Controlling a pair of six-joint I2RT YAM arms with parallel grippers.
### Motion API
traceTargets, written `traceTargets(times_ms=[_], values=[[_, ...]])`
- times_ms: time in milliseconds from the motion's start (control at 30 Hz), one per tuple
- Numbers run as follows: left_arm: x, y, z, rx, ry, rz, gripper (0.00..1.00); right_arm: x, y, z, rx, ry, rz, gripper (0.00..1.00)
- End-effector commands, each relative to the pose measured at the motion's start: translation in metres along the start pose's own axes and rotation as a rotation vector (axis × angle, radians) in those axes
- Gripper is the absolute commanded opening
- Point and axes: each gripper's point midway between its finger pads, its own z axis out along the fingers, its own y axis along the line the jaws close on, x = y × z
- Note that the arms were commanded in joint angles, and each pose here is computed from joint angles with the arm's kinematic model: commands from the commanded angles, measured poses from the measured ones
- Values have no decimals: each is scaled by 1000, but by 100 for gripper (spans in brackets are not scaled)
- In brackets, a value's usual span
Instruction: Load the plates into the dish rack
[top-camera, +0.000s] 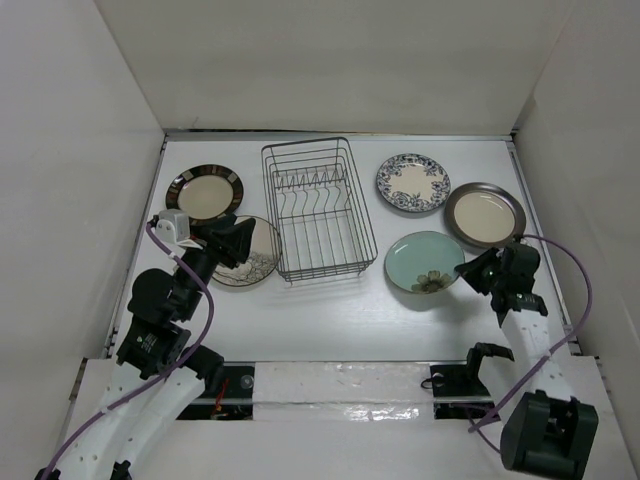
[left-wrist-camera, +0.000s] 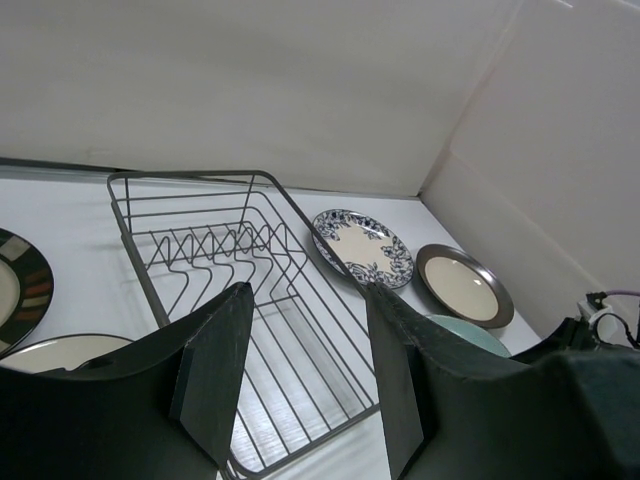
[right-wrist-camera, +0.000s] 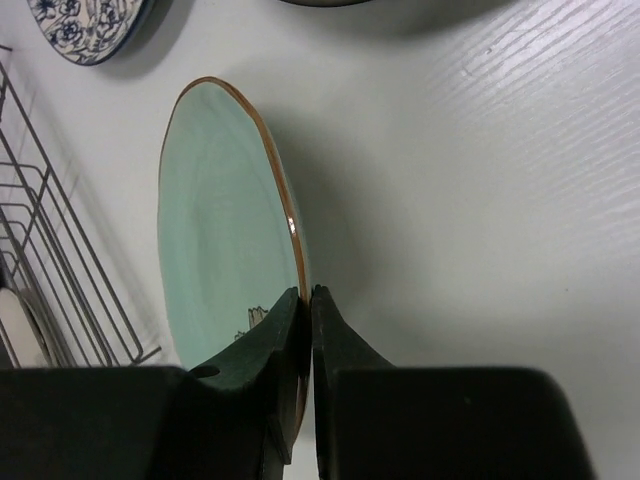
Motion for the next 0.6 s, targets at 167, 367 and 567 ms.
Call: traceTargets(times_ms=[167, 367, 567], values=[[-21, -9, 2, 27, -57, -4, 46, -79, 93, -82, -185, -332, -152, 0], [-19, -7, 3, 20, -48, -2, 46, -129, 156, -122, -290, -520, -199, 0], [-21, -6, 2, 14, -59, 0, 46, -175, 237, -158, -427, -662, -259, 0]])
